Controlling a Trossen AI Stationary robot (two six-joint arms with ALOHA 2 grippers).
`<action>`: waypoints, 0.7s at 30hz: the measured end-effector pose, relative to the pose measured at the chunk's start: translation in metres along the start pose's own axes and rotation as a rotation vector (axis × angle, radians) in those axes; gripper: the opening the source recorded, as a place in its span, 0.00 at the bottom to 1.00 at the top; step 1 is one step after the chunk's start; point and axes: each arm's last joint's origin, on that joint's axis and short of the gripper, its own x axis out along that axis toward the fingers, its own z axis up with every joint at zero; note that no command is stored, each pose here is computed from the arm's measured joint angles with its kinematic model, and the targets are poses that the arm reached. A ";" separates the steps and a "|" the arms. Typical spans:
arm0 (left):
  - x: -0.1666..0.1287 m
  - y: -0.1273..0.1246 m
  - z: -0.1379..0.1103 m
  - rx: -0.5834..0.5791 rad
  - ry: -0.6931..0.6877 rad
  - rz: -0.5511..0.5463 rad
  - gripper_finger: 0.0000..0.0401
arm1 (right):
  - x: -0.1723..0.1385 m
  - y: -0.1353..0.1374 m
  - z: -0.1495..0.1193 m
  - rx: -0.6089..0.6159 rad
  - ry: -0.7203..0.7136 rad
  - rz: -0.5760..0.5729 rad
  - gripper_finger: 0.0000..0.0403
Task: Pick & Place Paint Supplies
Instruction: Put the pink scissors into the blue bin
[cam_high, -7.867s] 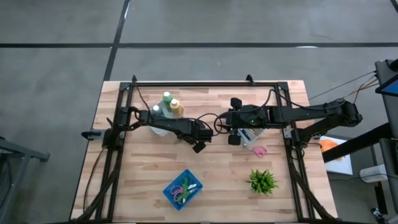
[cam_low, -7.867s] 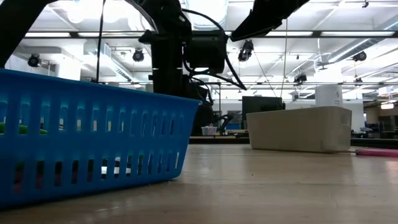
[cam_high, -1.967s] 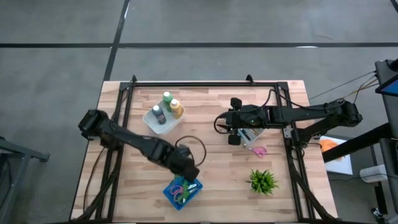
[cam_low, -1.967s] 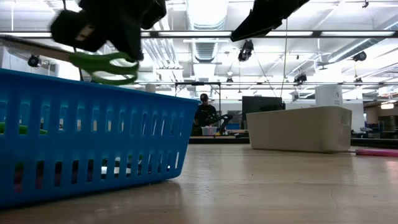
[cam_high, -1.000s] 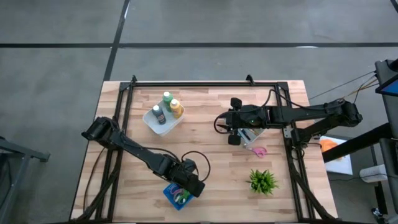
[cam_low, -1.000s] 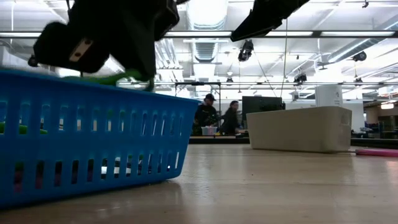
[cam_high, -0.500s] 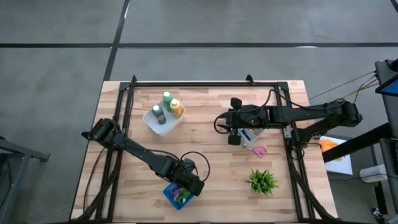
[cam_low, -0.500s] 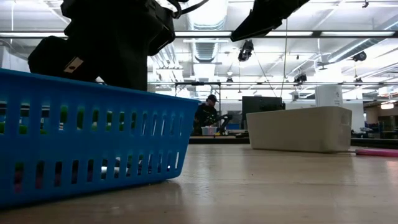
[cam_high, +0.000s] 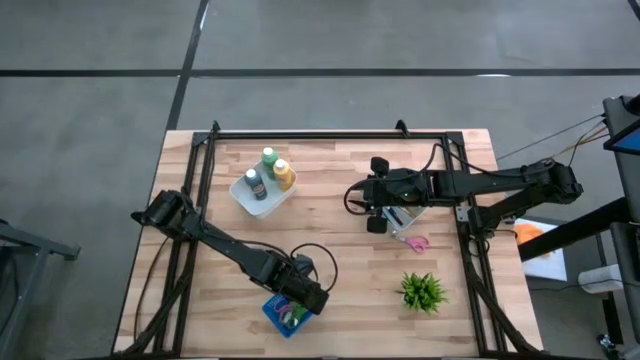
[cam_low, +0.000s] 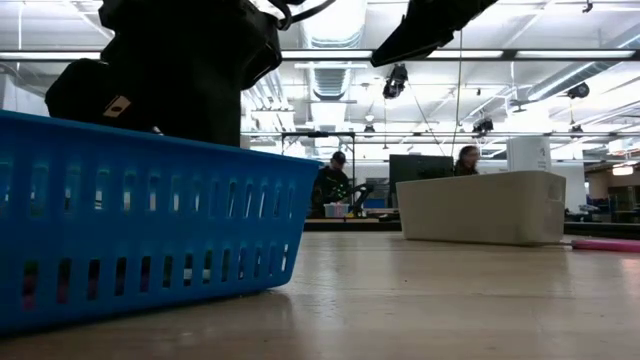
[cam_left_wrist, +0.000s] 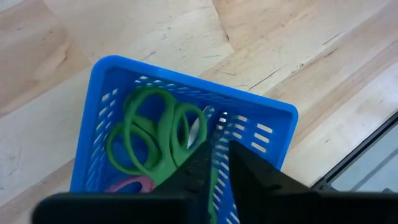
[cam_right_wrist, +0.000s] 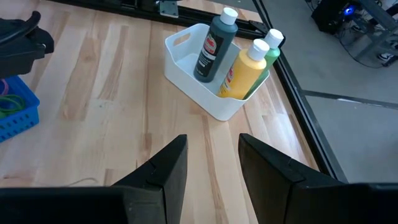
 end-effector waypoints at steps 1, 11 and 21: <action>0.000 0.000 0.000 0.000 0.000 -0.002 0.16 | 0.000 0.000 0.000 0.000 -0.001 0.000 0.35; 0.000 -0.001 0.000 0.008 -0.006 -0.010 0.28 | 0.000 0.000 0.000 0.000 -0.001 0.000 0.35; -0.017 -0.011 0.012 0.139 -0.015 -0.073 0.28 | 0.000 0.000 0.000 0.000 0.000 0.000 0.35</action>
